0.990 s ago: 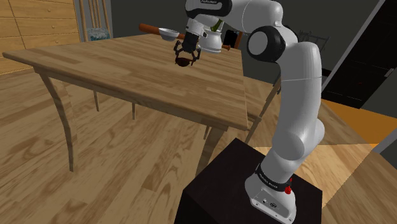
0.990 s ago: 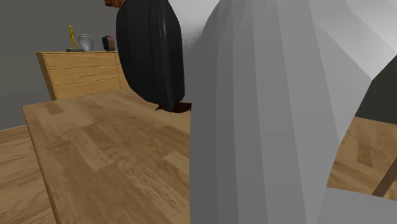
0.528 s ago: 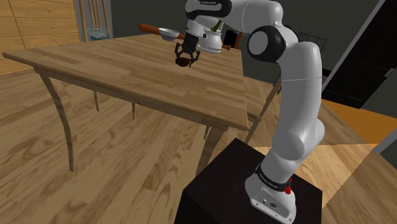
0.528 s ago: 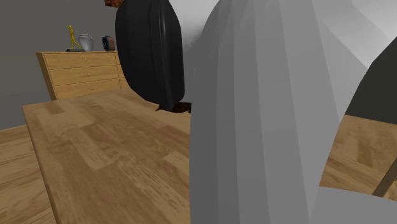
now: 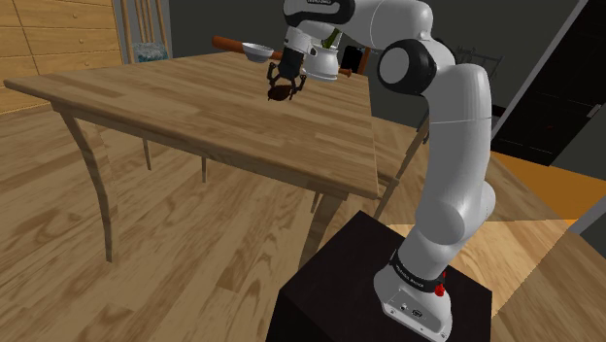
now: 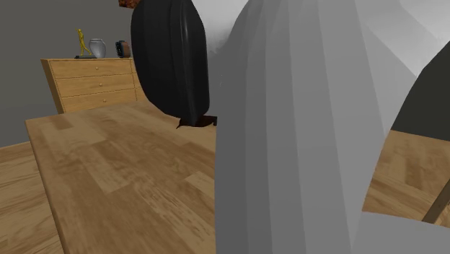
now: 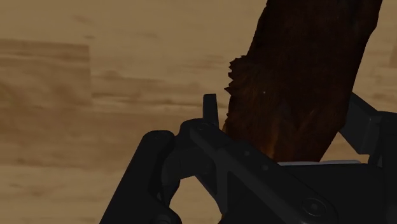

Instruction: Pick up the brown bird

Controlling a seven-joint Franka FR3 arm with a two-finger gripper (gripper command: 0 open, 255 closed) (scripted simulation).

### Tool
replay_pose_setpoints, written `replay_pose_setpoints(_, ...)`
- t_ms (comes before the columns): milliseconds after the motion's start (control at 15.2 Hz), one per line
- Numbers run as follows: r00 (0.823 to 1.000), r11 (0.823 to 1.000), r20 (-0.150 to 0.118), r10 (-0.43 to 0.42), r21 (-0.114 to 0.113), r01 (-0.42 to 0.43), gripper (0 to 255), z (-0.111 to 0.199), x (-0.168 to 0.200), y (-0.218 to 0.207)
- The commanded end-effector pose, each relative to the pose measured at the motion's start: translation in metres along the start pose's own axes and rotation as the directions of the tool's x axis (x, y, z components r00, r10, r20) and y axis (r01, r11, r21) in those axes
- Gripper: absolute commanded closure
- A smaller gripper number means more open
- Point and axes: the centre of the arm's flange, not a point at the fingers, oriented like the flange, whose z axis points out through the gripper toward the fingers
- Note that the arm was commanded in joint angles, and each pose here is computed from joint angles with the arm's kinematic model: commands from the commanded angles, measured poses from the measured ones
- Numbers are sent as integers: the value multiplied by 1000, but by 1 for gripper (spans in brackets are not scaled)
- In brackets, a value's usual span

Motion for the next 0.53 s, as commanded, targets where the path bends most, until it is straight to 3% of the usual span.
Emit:
replay_pose_setpoints(0,1000,1000,0,0,0,0,255,-10,-1,-2)
replay_pose_setpoints(462,1000,1000,0,0,0,0,255,-47,-7,-6)
